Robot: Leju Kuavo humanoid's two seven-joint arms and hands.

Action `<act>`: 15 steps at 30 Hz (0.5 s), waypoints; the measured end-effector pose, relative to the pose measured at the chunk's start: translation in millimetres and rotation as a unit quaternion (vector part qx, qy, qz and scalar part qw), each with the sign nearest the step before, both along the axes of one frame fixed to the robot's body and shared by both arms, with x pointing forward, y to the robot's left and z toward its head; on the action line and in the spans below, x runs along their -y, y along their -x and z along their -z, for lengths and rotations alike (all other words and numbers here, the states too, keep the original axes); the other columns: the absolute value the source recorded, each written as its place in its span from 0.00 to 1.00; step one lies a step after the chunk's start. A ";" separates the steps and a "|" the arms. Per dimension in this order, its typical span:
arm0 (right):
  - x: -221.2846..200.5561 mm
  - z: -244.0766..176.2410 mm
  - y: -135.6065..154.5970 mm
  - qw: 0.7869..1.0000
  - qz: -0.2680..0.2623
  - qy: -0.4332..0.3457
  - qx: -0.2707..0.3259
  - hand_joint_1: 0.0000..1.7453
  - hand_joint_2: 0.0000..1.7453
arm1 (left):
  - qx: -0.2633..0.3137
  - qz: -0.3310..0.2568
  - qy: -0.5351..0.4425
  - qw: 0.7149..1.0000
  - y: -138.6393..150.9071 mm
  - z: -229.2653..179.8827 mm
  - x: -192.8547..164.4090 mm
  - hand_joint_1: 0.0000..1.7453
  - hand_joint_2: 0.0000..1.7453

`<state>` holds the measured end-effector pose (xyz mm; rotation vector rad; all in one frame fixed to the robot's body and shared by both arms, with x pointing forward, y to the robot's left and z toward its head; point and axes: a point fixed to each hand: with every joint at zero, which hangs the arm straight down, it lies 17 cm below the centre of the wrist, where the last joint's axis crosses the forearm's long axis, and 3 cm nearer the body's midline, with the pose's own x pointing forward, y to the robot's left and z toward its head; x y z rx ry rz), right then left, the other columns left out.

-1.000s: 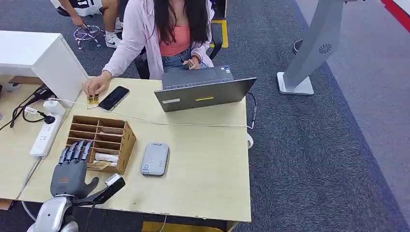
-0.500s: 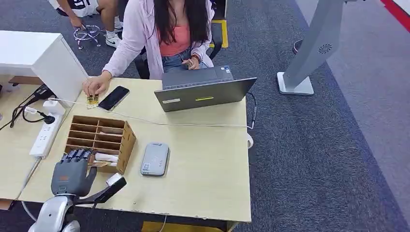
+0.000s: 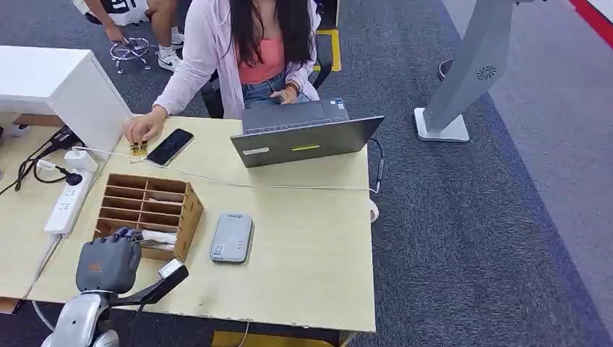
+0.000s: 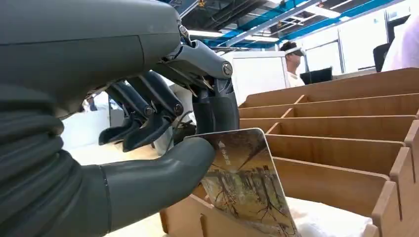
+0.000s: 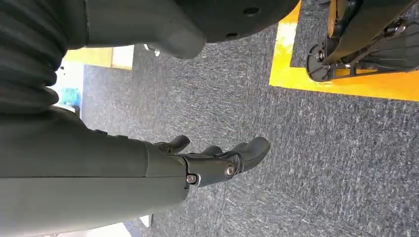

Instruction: Pass the card to the sensor for recognition and then transmit it.

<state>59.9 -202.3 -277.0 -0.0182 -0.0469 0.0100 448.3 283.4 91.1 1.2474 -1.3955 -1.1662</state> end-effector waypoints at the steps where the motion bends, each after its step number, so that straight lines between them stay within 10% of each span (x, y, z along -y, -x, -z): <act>1: 0.0 0.0 0.0 1.000 0.000 0.000 0.000 0.00 1.00 | 0.000 0.000 0.000 1.000 0.0 0.0 -0.2 1.00 1.00; 15: -0.1 -0.1 -1.3 1.000 -0.015 0.001 0.003 0.00 1.00 | 0.082 0.008 0.003 0.997 -17.5 -48.8 -8.7 1.00 1.00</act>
